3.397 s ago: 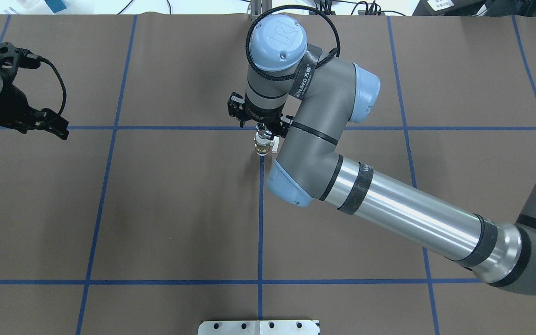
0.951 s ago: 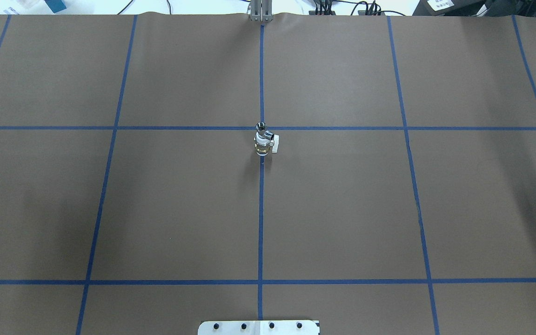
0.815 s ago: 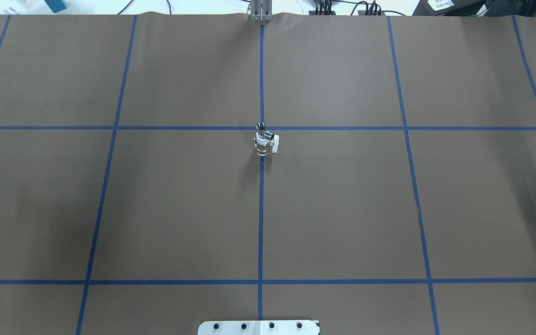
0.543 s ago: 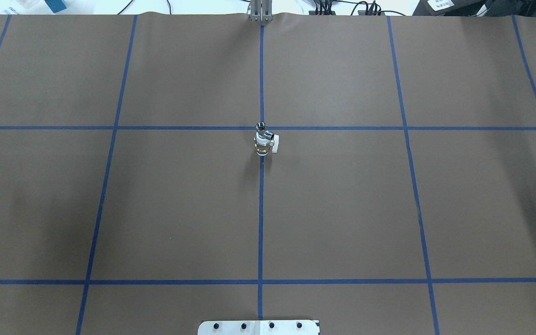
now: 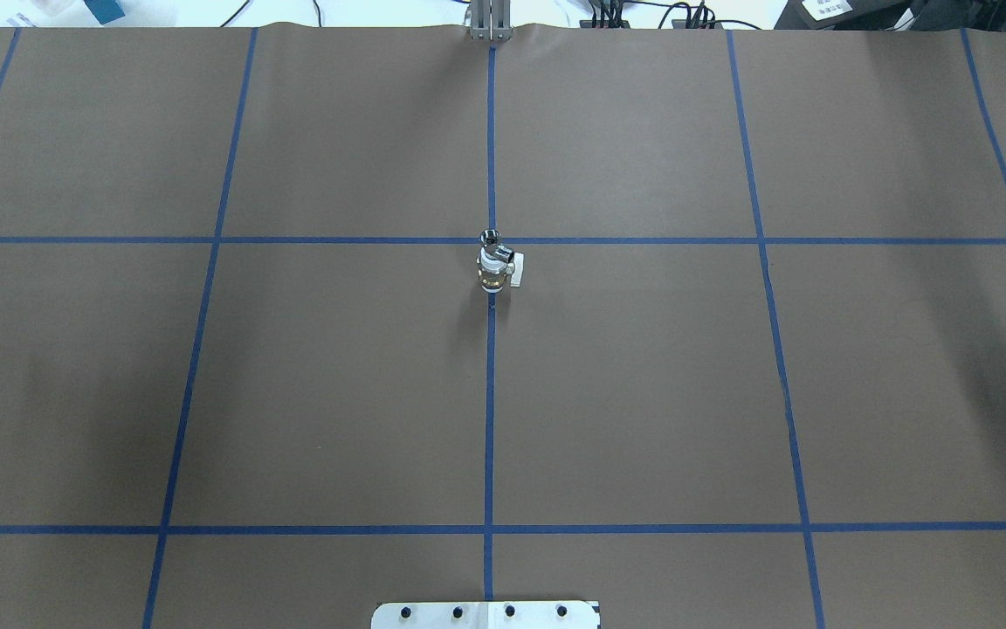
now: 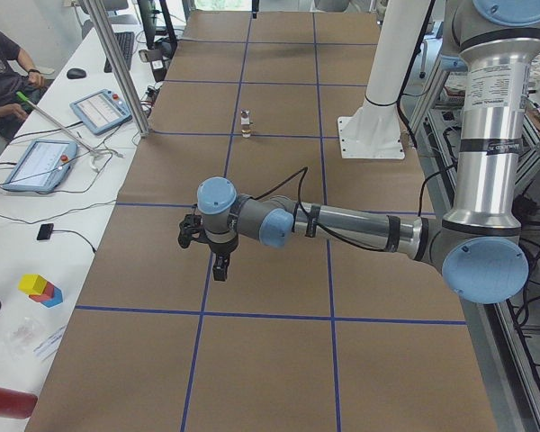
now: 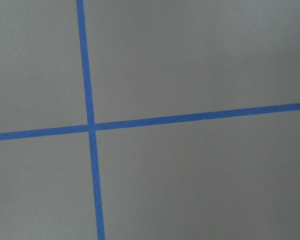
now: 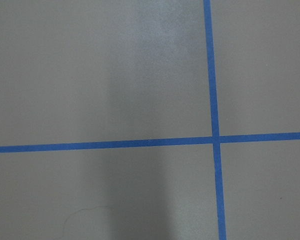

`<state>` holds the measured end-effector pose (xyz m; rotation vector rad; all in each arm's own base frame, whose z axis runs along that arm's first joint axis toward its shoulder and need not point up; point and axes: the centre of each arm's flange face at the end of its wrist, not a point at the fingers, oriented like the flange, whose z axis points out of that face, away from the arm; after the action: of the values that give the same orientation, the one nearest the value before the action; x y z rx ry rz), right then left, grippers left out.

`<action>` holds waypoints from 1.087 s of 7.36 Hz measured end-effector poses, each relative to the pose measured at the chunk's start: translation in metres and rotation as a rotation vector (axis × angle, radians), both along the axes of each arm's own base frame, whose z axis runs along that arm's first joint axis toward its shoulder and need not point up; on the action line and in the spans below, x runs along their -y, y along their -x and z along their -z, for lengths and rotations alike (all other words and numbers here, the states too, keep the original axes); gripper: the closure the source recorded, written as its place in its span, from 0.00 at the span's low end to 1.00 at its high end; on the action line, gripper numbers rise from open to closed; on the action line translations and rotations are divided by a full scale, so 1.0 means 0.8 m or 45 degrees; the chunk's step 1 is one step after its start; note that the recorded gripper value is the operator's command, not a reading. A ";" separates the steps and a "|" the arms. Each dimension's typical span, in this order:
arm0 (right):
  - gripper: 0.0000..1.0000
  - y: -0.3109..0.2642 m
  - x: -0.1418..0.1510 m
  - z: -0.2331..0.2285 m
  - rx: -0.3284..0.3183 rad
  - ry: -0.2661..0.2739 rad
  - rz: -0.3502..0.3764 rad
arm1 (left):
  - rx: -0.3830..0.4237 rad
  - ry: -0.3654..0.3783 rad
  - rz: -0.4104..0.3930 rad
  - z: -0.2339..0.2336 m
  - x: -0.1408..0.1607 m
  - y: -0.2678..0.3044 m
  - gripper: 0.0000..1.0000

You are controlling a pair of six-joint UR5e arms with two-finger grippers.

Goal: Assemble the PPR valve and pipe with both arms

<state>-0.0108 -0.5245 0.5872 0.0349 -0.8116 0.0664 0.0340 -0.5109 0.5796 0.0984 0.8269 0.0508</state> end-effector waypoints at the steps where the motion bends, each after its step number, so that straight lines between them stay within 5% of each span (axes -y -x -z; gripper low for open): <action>1: 0.00 0.010 0.000 0.015 -0.040 -0.002 0.017 | -0.024 0.006 -0.004 0.002 -0.001 -0.001 0.00; 8: 0.00 0.017 -0.013 0.051 0.005 0.019 0.025 | -0.080 -0.026 -0.015 0.021 -0.018 0.001 0.00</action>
<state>-0.0242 -0.5143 0.5463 0.0130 -0.8154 0.0539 0.0336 -0.4969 0.5624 0.1149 0.8901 0.0679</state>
